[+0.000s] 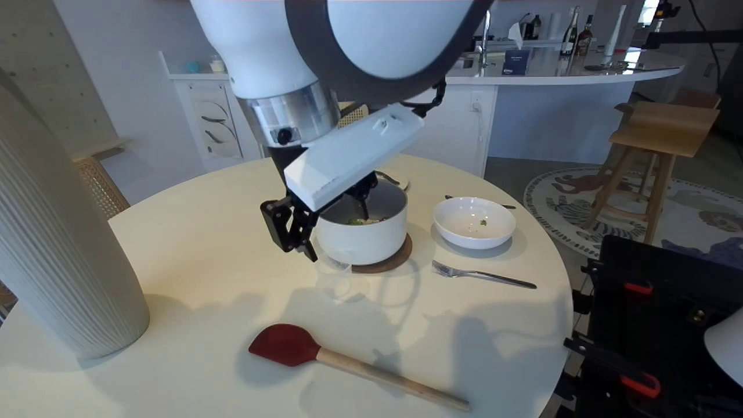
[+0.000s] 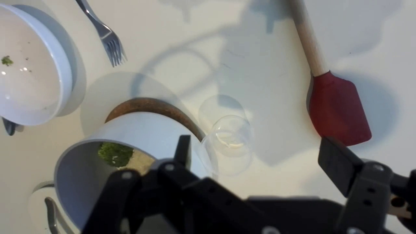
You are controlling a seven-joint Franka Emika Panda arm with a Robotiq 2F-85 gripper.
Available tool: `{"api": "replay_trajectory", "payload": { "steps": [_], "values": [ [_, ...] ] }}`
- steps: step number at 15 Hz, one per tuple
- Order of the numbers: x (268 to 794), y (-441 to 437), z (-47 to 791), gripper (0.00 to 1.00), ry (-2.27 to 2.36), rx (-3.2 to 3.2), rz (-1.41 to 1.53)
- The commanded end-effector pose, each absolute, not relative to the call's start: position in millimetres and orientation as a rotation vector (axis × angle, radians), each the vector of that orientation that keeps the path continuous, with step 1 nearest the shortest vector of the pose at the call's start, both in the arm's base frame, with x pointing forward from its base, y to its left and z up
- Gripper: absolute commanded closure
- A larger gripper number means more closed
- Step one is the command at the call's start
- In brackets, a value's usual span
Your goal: Pour the sugar out of the cup into the white pot
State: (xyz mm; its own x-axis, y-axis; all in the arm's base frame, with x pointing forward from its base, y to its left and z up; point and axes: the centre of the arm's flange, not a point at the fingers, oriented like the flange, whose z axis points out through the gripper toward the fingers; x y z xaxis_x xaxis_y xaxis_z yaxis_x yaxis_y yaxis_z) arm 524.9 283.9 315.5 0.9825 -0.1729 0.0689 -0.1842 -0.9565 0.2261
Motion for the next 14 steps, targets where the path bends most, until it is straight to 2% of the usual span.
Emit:
{"api": "replay_trajectory", "payload": {
  "steps": [1, 8, 14],
  "values": [
    [521, 284, 352, 0.00, -0.282, 2.905, -0.061],
    [506, 266, 375, 0.00, -0.330, 2.905, -0.178],
    [515, 271, 367, 0.00, -0.342, 2.894, -0.145]
  ]
}}
